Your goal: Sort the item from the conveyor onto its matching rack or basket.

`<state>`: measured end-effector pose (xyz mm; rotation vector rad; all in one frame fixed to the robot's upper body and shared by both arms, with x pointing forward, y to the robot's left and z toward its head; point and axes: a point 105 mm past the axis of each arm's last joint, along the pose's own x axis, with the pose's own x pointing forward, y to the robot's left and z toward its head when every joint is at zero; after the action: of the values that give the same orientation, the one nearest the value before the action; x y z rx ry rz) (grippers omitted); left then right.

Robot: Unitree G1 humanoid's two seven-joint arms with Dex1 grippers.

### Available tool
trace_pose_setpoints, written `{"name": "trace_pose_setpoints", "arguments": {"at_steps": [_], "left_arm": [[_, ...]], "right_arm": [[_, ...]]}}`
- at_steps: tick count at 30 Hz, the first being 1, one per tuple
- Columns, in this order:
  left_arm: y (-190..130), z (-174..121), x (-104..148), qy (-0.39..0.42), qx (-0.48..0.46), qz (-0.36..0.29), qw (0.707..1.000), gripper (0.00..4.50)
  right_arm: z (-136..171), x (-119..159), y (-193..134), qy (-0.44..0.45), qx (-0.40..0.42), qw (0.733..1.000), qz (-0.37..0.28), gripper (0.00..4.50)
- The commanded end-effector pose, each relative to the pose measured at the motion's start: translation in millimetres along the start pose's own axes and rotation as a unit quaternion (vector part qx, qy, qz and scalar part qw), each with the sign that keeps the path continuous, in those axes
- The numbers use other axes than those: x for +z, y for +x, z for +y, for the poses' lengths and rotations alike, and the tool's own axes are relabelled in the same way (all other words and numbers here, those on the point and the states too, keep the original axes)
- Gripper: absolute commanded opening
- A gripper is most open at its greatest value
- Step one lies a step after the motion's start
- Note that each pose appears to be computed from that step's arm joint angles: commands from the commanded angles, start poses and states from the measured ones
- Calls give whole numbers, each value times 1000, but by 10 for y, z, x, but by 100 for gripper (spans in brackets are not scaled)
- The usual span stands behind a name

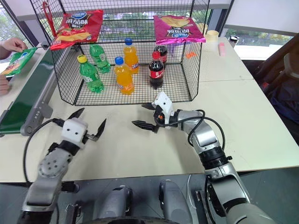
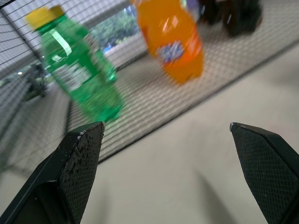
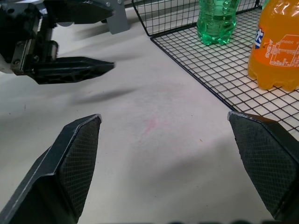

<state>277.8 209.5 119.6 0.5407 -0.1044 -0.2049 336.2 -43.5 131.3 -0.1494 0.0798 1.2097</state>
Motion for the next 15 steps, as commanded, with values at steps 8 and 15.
{"name": "trace_pose_setpoints", "arguments": {"at_steps": [8,15], "left_arm": [[-310,469,105,74,12,-8,997,448],[-338,501,31,57,24,3,998,448]], "right_arm": [[75,179,44,-21,28,999,-28,450],[85,218,107,-23,35,999,-33,450]]}}
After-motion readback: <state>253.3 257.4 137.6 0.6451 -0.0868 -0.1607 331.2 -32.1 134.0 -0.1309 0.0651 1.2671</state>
